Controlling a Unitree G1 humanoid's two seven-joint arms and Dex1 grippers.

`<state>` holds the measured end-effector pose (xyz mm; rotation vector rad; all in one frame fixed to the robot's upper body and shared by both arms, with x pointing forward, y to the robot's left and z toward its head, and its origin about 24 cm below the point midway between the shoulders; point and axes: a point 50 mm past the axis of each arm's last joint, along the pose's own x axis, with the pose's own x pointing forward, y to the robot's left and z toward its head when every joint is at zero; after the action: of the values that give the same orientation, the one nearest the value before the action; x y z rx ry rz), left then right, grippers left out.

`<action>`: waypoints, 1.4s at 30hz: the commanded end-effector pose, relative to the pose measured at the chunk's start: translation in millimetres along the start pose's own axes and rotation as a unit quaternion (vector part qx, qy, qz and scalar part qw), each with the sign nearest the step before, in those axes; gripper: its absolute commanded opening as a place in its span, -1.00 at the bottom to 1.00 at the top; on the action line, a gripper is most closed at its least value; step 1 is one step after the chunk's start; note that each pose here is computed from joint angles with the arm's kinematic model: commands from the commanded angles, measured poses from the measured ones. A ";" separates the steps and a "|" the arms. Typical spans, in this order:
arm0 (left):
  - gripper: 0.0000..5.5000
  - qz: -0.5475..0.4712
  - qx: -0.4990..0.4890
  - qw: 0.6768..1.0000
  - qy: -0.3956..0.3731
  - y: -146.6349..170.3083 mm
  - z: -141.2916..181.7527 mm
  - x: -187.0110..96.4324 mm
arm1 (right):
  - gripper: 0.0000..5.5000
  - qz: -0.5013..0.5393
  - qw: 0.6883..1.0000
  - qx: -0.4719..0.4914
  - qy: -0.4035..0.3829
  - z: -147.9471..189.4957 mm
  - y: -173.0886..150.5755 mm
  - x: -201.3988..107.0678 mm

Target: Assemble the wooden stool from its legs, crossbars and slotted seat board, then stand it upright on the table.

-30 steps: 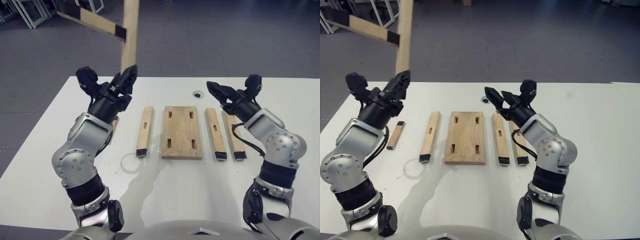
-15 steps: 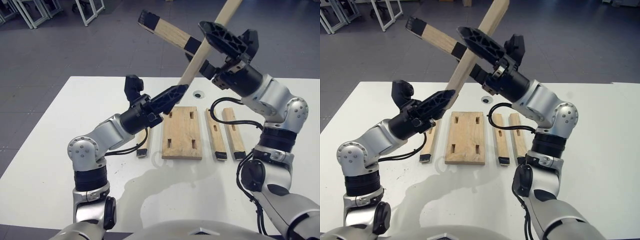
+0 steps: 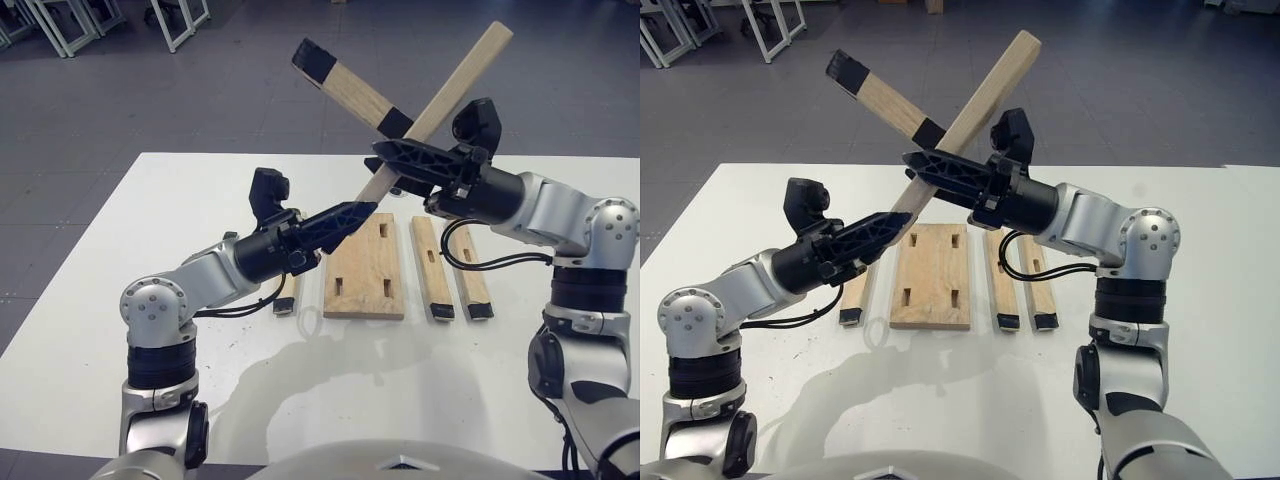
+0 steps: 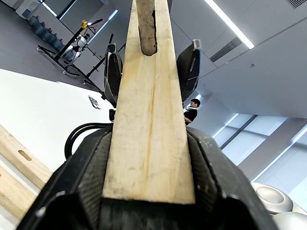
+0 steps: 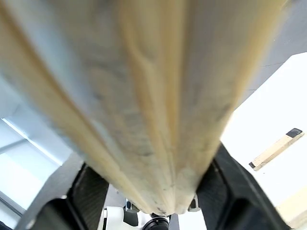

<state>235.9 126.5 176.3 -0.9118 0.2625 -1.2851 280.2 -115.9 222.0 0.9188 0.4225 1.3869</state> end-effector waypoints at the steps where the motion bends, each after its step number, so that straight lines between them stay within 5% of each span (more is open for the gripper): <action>1: -0.26 0.019 0.005 1.000 0.005 3.8 -3.4 -1.5 | -0.22 0.025 1.000 0.000 -0.004 -0.2 5.0 0.6; 5: -0.26 0.027 0.014 0.999 0.015 5.0 -8.0 -4.0 | -0.22 0.028 1.000 0.008 -0.004 -0.4 4.6 -0.1; 17: 0.57 0.127 0.130 0.983 -0.031 -1.6 50.1 -53.4 | -0.26 -0.034 0.999 -0.008 -0.042 5.8 -9.2 -21.9; 19: 0.60 0.243 0.223 0.941 0.070 18.7 40.3 -49.0 | -0.26 -0.035 0.998 -0.016 -0.048 8.3 -9.5 -23.6; 21: 0.60 0.332 0.355 0.847 0.218 44.9 20.7 -43.0 | -0.26 -0.038 0.997 -0.027 -0.059 14.5 -8.8 -25.0; 24: 0.60 0.324 0.504 0.720 0.351 66.6 -1.6 -30.5 | -0.26 -0.043 0.995 -0.040 -0.075 23.6 -7.2 -27.7; 27: 0.60 0.289 0.568 0.656 0.406 77.8 -16.7 -21.0 | -0.26 -0.047 0.994 -0.046 -0.085 27.9 -7.2 -28.9; 33: 0.60 0.237 0.607 0.608 0.453 89.1 -36.5 -13.3 | -0.26 -0.053 0.993 -0.049 -0.094 27.5 -10.2 -28.5; 42: 0.60 0.216 0.592 0.628 0.458 89.6 -52.5 -11.1 | -0.26 -0.069 0.990 -0.053 -0.108 28.6 -15.4 -28.9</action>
<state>267.3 111.4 81.9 0.9704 0.2744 -0.9956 303.9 -151.6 212.2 0.9348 0.2802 1.1565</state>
